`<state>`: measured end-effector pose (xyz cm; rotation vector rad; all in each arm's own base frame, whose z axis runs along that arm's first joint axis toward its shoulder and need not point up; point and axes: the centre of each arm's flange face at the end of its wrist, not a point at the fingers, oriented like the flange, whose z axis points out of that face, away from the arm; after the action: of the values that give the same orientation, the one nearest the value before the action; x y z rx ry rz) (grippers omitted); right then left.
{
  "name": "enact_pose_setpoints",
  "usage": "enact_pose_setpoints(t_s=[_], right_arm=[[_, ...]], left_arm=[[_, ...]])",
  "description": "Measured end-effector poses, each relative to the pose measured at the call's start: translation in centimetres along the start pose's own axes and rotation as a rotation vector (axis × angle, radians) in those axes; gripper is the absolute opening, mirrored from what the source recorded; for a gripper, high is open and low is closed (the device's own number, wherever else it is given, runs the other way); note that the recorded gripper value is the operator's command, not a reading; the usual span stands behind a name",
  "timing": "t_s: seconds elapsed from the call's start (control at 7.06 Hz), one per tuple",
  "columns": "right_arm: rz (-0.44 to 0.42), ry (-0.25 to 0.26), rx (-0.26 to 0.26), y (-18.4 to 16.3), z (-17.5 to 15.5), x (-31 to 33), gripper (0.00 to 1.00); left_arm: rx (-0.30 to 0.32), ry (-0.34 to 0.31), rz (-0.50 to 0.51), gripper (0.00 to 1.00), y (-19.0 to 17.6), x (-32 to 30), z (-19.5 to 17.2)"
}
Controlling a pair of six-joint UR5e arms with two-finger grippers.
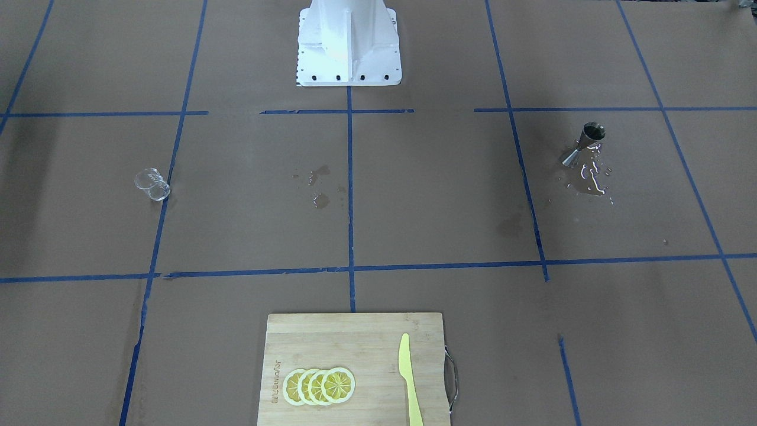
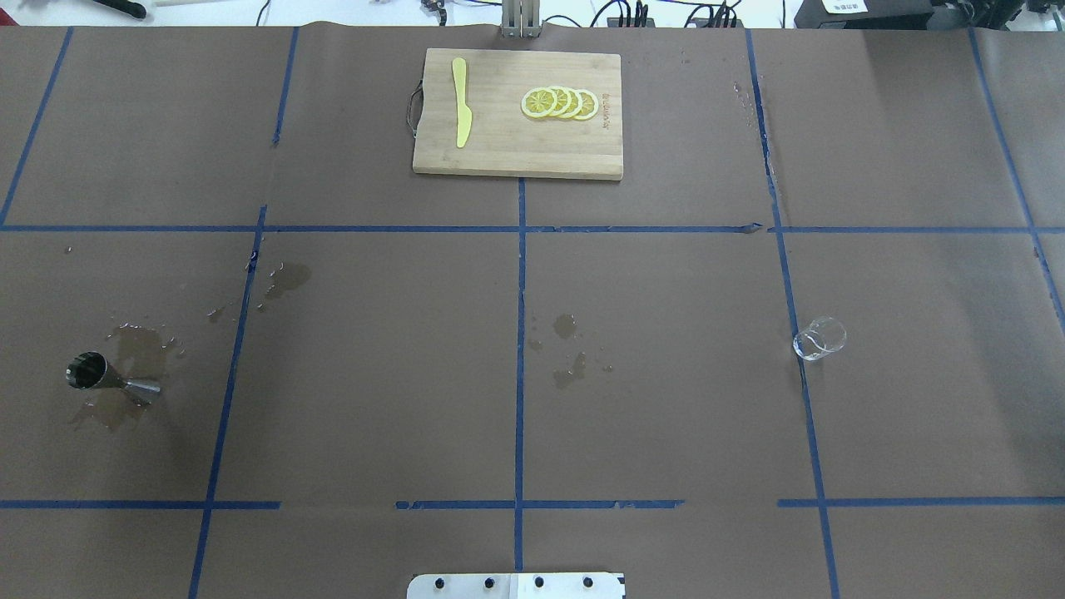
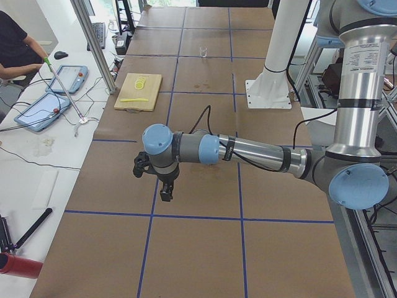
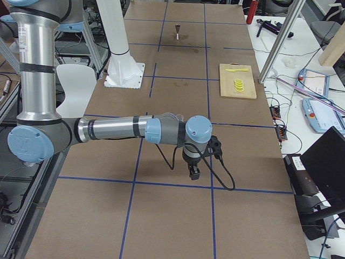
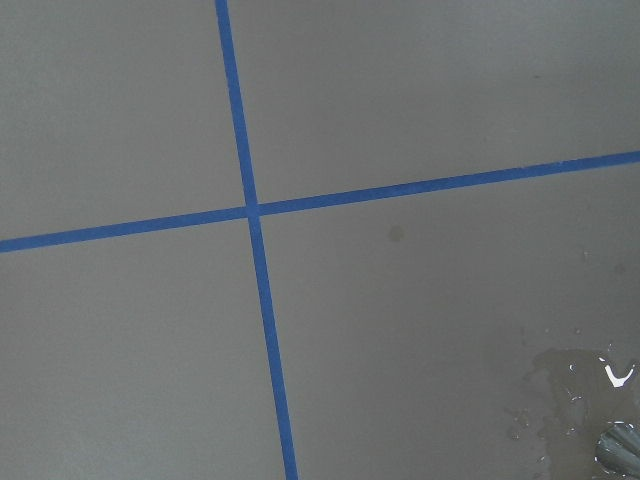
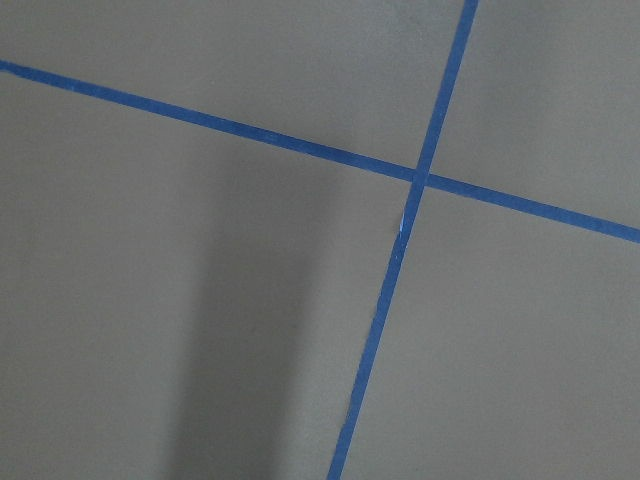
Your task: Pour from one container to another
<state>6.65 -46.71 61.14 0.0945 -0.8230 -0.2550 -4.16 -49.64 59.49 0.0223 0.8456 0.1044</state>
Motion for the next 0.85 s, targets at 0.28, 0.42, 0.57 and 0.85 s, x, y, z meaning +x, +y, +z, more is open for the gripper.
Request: enact_pose_setpoints(t_s=[0.28,0.42,0.57,0.85], right_arm=[[-0.002,0.002,0.001,-0.04,-0.07,-0.03,1.00],[-0.004,0.004,0.002,-0.08,-0.13,-0.04,1.00],[-0.004,0.010,0.001,-0.12,-0.21,-0.04,1.00],[0.003,0.040,-0.013,0.11,-0.22,0.24,1.00]], left_arm=[[-0.016,0.002,-0.016,1.00,-0.08,-0.81,0.84],[-0.019,0.002,-0.018,1.00,0.02,-1.00,1.01],[-0.022,0.001,-0.019,1.00,0.20,-1.19,1.17],[-0.022,0.000,-0.017,1.00,-0.02,-1.16,1.16]])
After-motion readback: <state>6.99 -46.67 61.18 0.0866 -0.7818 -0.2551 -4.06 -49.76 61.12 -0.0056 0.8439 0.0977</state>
